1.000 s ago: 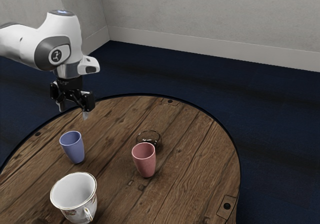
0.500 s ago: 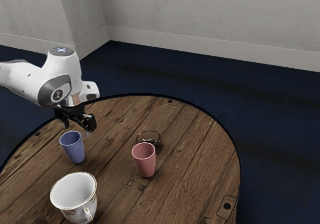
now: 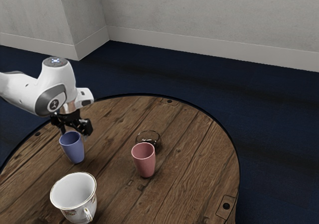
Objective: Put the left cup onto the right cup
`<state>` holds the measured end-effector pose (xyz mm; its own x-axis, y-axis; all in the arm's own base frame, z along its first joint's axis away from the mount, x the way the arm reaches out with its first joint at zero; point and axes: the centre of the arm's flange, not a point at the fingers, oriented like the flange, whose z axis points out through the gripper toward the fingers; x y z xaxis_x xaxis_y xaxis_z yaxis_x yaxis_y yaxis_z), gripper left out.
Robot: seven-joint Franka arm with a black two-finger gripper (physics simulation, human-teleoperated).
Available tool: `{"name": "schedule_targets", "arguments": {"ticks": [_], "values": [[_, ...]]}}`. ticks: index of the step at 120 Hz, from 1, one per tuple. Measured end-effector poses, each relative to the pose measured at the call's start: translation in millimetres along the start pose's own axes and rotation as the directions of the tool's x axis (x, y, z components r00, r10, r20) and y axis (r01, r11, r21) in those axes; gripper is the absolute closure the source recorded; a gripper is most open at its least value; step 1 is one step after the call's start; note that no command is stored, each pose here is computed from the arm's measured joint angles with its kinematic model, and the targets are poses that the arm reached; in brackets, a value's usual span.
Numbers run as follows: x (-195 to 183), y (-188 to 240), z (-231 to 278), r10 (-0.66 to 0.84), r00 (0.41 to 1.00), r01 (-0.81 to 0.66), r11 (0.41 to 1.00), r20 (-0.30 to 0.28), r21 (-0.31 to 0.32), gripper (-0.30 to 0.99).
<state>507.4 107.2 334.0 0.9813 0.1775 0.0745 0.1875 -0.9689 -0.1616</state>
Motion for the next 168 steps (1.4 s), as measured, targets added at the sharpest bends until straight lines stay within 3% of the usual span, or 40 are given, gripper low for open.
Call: {"name": "schedule_targets", "arguments": {"ticks": [46, 76, 88, 110, 126, 151, 168], "values": [[-2.9, 28.8, 0.9, 0.022, 1.000, -0.022, 1.000, -0.018, -0.006, 0.00], [-2.7, 35.6, 22.3, 0.008, 1.000, -0.008, 1.000, 0.001, -0.009, 0.06], [-2.4, 35.1, 31.8, -0.002, 1.000, 0.002, 1.000, 0.006, -0.011, 0.14], [-0.8, 36.1, 29.4, -0.012, 1.000, 0.012, 1.000, -0.010, -0.015, 0.47], [-0.6, 35.2, 28.0, -0.020, 1.000, 0.020, 1.000, -0.015, -0.016, 0.63], [-0.2, 30.9, 23.8, -0.035, 0.999, 0.034, 0.999, -0.014, -0.013, 0.74], [8.6, 25.6, -4.9, -0.050, 0.998, 0.050, 0.999, -0.027, -0.005, 0.75]]}}
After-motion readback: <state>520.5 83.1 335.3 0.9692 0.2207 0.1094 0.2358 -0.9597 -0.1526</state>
